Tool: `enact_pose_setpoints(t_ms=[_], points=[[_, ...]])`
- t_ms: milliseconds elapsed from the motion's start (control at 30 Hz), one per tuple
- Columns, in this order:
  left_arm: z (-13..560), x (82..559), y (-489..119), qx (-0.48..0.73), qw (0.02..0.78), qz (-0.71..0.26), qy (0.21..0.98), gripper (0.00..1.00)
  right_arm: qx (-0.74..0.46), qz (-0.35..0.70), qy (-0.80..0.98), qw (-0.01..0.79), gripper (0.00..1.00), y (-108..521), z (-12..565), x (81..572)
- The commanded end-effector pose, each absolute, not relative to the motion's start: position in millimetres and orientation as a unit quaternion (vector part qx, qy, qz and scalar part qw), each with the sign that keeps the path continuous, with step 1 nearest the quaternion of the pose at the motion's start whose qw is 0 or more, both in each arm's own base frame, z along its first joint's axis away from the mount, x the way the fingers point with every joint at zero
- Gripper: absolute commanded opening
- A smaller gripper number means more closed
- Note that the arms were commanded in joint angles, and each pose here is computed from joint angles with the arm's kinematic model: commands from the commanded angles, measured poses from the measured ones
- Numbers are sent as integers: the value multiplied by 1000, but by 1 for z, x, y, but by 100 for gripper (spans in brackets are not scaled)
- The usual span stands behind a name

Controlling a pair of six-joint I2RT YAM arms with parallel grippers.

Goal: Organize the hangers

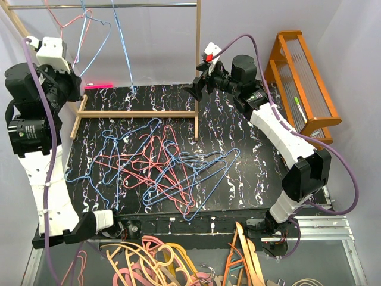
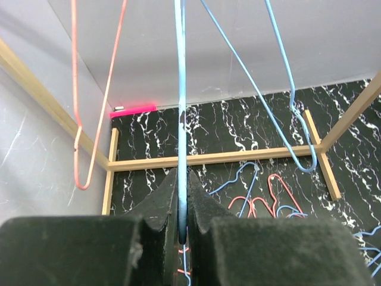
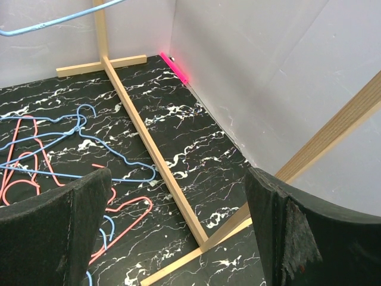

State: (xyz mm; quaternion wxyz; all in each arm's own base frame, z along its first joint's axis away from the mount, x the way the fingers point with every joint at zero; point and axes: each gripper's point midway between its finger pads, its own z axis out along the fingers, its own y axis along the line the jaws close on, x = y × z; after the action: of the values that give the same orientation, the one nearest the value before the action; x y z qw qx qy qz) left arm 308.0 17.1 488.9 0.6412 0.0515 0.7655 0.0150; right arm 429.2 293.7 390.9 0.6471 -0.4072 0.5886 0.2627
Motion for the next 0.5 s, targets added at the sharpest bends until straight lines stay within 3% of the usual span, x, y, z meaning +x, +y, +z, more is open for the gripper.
enact_pose_setpoints(t_ms=[0,267,467], points=[[482,324,15,71,632,6,771,0,-408,255,551,681,99,288,428,416],[449,335,3,90,595,-34,798,0,-408,256,553,680,99,287,427,413],[431,329,-35,136,565,-120,805,0,-410,250,555,680,99,287,426,416]])
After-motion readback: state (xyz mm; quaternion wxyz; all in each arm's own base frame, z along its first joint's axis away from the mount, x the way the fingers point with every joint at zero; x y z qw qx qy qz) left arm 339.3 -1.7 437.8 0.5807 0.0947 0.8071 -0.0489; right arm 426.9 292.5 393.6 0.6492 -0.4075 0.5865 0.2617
